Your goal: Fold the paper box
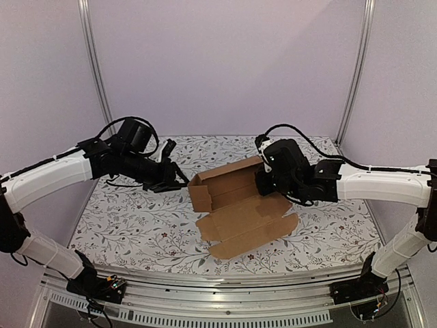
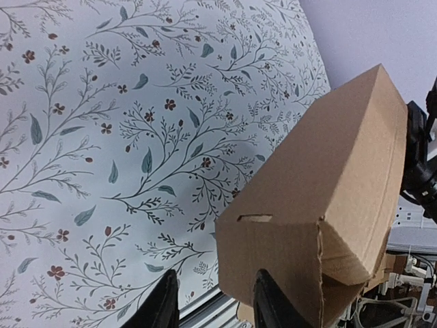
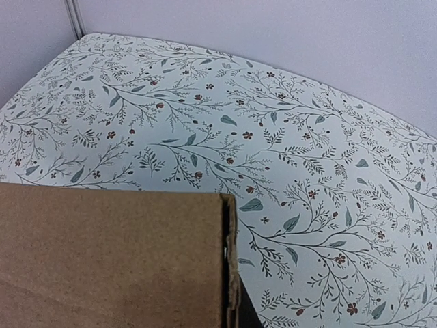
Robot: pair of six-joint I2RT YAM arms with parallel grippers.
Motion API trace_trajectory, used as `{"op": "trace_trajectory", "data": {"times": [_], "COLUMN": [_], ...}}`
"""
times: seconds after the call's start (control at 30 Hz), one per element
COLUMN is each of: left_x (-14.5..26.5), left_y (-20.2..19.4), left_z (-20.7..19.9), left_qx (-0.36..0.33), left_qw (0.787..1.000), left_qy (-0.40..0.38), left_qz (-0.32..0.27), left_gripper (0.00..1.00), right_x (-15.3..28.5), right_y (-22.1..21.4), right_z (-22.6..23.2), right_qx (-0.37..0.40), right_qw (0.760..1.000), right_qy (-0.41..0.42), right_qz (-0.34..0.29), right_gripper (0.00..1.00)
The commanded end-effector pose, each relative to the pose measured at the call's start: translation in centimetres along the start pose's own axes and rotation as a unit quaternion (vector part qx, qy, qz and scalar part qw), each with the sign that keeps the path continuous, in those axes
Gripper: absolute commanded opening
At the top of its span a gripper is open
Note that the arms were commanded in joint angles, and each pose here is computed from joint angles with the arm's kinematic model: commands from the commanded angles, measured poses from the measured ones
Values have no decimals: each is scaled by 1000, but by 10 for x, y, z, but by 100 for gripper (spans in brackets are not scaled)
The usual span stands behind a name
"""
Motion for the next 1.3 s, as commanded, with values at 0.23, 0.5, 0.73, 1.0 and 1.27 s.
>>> {"op": "trace_trajectory", "data": {"times": [0.23, 0.5, 0.73, 1.0, 1.27], "left_x": [-24, -37, -46, -52, -59], "left_y": [-20, -11, -9, -5, -7], "left_z": [-12, -25, -31, -43, -51], "left_qx": [-26, -46, -52, -58, -65], "left_qw": [998, 996, 996, 995, 995], "left_qy": [-45, -64, -65, -72, -77], "left_qz": [-18, -28, -24, -29, -26], "left_gripper": [37, 37, 36, 36, 36], "right_x": [-22, -23, -21, -23, -25], "right_y": [0, -2, -2, -5, -7], "right_z": [-5, -1, -2, -6, -4], "right_qx": [-52, -54, -56, -68, -76], "right_qw": [998, 998, 998, 996, 995], "right_qy": [-31, -17, -19, -38, -42], "right_qz": [22, 30, 32, 43, 48], "right_gripper": [0, 0, 0, 0, 0]}}
Point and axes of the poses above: each gripper's point midway between its finger pads, its own x axis back along the fingers, its own z axis along the line the jaws close on, y = z × x, the point moved 4 cm from there along x, back along the fingers, and after that the axes turned 2 degrees about x, right-handed, at the moved point
